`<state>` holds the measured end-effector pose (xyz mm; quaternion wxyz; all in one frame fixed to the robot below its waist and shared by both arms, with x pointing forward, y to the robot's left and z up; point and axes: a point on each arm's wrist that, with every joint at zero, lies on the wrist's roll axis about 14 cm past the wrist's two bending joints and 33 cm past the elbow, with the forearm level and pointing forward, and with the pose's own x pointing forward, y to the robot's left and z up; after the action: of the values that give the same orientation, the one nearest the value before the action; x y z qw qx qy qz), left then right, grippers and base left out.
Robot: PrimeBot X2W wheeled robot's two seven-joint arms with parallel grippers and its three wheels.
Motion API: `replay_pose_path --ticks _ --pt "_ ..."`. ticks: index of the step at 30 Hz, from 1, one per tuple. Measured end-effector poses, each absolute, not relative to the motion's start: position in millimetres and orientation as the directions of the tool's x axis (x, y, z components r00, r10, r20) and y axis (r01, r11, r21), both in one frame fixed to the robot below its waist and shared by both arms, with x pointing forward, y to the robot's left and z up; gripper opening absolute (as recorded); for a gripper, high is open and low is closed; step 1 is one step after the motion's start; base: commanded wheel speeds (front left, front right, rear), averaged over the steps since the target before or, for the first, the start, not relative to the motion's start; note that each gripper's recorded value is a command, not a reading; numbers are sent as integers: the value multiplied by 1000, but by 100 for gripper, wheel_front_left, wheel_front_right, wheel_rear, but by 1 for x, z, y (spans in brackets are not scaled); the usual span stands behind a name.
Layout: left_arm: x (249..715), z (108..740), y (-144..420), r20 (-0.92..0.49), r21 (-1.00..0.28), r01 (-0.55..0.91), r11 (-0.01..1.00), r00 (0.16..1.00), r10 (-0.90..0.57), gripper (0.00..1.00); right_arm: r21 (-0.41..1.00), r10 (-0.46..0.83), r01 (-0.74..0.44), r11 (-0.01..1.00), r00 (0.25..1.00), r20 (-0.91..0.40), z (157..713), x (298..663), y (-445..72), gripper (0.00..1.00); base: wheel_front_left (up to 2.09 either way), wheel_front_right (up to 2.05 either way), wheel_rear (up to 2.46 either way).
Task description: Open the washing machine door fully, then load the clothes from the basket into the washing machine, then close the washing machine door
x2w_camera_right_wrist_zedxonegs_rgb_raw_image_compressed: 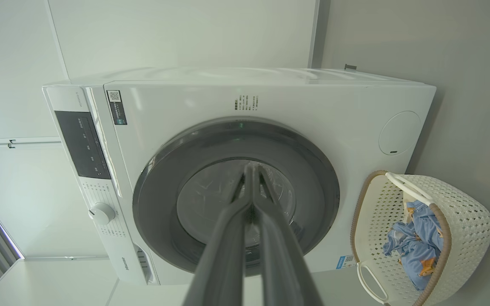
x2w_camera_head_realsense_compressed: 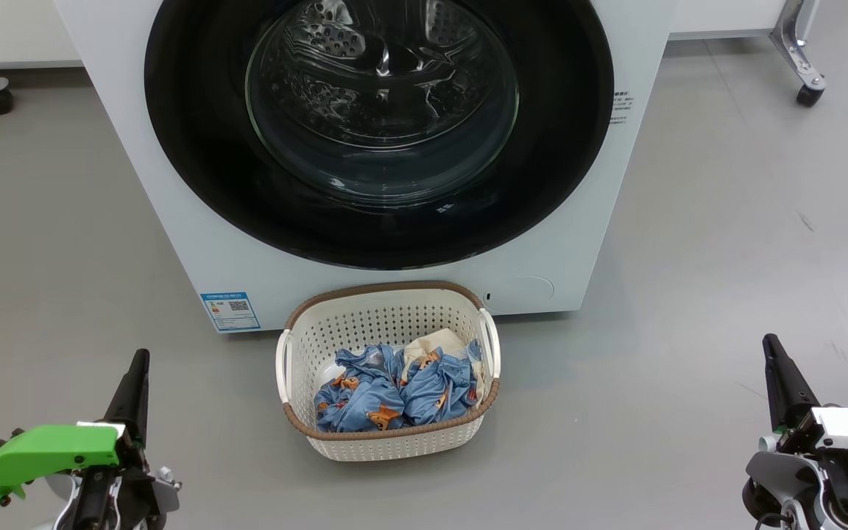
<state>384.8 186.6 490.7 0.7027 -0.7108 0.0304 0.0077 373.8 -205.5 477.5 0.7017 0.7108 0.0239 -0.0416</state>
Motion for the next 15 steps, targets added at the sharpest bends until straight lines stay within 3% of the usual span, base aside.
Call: replay_pose_path --ticks 15 --pt "385 491 187 -54 -998 -54 -10 998 -30 0 996 -24 92 -14 995 -93 478 374 -205 0 0 0 0"
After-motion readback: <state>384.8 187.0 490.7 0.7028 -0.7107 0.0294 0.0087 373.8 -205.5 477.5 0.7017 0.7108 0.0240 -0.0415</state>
